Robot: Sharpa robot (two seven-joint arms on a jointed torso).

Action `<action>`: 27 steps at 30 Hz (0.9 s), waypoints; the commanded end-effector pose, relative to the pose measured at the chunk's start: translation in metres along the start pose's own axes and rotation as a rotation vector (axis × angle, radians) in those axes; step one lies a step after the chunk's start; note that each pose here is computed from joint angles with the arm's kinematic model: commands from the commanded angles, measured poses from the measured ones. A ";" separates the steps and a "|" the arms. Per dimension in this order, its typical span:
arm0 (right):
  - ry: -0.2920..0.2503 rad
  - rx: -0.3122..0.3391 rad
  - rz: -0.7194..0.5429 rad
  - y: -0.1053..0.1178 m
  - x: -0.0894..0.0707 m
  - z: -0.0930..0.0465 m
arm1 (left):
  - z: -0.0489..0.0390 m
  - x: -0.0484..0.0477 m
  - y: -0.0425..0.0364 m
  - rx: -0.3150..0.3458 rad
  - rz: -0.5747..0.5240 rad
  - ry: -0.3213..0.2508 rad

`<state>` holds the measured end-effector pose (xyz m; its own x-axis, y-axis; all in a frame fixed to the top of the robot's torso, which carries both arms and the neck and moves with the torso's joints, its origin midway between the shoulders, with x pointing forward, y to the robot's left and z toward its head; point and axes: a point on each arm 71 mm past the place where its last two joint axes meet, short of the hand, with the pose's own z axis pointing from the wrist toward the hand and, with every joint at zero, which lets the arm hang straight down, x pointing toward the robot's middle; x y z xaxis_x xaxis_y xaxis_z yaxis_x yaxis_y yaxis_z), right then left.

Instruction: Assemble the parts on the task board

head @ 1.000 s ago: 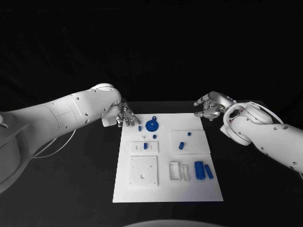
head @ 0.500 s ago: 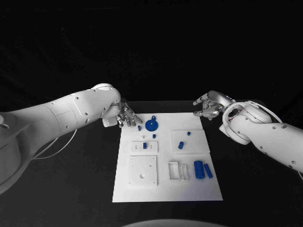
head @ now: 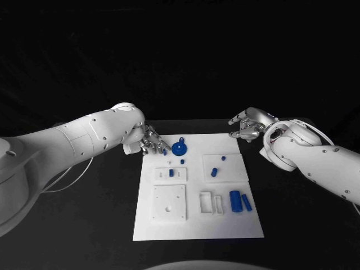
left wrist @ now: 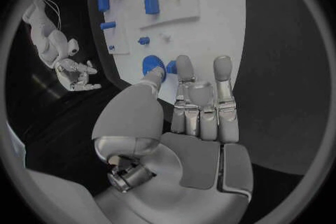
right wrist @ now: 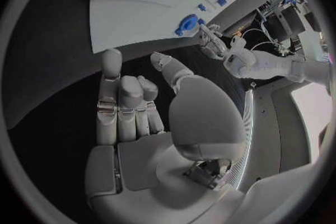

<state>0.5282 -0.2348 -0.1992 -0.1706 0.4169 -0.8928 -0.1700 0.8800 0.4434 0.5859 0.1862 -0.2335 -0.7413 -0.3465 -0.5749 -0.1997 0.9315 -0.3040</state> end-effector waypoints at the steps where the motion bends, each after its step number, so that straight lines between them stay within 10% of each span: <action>1: 0.002 -0.005 -0.010 0.001 0.000 0.000 | 0.0007 0.0030 -0.0031 0.020 0.001 0.023; 27: 0.004 -0.002 -0.011 0.000 0.000 0.000 | 0.0022 0.0068 -0.0042 0.039 -0.037 0.044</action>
<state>0.5284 -0.2354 -0.1992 -0.1699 0.4162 -0.8933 -0.1678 0.8810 0.4424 0.5848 0.1831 -0.2366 -0.7498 -0.3644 -0.5523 -0.2045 0.9214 -0.3304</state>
